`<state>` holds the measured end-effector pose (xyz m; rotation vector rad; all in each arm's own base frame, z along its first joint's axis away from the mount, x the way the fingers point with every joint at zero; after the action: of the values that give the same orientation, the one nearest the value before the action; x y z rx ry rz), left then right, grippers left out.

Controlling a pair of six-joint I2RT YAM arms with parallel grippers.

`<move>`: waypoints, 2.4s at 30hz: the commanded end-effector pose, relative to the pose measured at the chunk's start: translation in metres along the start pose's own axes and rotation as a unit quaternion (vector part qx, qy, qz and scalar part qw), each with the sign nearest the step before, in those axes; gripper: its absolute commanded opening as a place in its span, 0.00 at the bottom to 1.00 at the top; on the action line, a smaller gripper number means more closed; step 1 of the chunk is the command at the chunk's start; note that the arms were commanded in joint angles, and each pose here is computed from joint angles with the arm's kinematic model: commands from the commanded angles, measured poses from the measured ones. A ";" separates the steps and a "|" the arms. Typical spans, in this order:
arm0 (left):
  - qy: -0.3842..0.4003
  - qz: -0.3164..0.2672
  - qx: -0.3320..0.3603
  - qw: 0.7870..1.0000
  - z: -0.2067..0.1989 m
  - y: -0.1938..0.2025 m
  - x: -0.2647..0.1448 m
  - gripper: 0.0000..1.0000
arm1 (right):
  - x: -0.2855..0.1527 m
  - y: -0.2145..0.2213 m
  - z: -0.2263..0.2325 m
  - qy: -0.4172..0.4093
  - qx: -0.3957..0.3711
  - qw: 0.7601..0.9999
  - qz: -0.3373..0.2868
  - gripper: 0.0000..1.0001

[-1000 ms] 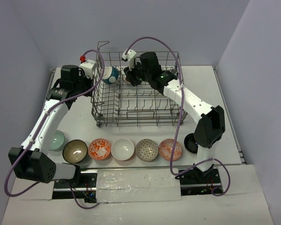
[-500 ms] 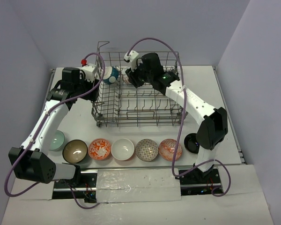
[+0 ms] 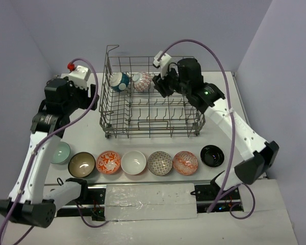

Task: Load the bowls into the dish rack
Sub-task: Pick up the bowl from the corner of the board.

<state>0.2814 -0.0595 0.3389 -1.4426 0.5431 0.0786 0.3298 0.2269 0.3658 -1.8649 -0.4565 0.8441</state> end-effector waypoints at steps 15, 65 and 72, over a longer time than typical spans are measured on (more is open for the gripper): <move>-0.117 -0.074 -0.071 0.988 0.049 0.053 -0.032 0.75 | -0.121 0.097 0.038 -0.004 -0.046 0.994 0.094 0.53; -0.164 -0.058 -0.138 0.975 0.091 0.073 -0.036 0.76 | -0.102 0.197 0.228 -0.415 -0.221 0.852 0.231 0.50; -0.167 -0.068 -0.129 0.975 0.089 0.071 -0.042 0.76 | -0.085 0.205 0.229 -0.394 -0.245 0.853 0.241 0.50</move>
<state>0.2478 0.0482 0.2788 -1.6716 0.2074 0.3501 0.0858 0.2203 0.1554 -2.0045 -0.7401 2.0875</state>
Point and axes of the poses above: each gripper's point midway between its finger pads, its own x axis out along the fingers, its own z axis along the line the jaws close on, y = z × x, the point moved 6 cm from there along -x, back along the fingers, and after that the axes turned 2 degrees about -x, right-handed, at the moved point
